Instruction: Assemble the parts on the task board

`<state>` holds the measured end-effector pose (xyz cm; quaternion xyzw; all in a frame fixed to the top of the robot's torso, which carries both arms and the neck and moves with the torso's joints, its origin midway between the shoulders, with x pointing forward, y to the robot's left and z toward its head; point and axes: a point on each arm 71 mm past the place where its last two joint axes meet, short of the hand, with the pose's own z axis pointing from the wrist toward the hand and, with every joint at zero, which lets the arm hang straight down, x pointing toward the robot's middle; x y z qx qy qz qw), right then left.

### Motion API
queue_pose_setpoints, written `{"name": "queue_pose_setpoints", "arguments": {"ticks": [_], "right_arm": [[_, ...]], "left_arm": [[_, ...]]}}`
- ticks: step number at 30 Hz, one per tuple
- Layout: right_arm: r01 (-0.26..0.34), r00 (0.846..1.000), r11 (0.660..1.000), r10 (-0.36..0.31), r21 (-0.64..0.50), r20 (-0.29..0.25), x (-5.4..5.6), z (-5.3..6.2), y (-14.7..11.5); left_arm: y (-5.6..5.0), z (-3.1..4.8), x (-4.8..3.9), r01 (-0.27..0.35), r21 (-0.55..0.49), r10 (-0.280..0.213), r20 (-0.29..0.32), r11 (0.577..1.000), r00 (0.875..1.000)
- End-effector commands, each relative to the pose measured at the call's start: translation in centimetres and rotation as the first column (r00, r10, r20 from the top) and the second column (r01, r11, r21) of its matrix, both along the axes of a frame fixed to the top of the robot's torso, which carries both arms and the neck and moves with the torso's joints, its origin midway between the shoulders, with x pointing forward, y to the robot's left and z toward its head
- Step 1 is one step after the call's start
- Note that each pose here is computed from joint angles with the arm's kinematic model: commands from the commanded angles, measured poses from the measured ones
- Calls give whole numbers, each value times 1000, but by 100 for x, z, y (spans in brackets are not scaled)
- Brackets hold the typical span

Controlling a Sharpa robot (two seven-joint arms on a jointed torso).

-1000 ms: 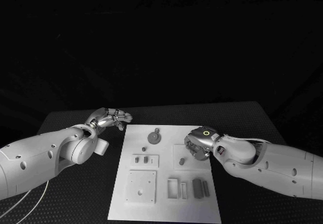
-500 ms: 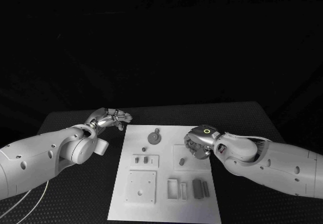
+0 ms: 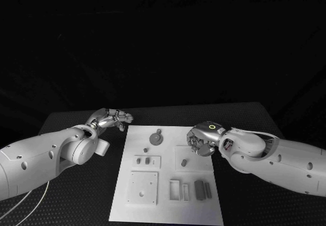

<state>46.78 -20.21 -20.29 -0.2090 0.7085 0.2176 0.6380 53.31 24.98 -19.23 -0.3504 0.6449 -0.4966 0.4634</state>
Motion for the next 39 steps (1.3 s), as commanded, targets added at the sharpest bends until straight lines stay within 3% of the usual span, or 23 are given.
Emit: {"name": "queue_pose_setpoints", "arguments": {"ticks": [1,8,12,19,30,39], "right_arm": [[-16,998,996,21,84,-61,-26,26,56],[-42,998,984,51,171,-49,-47,90,181],[-73,995,961,88,268,-44,-68,139,337],[-131,987,944,153,303,-50,-105,143,633],[-234,968,937,249,259,-25,-210,-50,1027],[-291,950,928,310,234,-48,-348,-262,1267]], "left_arm": [[-22,7,1,13,-12,-13,0,1000,1000],[-24,6,9,10,-13,-10,-1,1000,1000],[-20,3,25,3,-12,-3,1,1000,1000],[-37,0,47,-1,-14,1,2,1000,1000],[-91,0,86,-4,-17,4,8,1000,1000],[-139,-2,107,0,-19,0,10,1000,1000]]}}
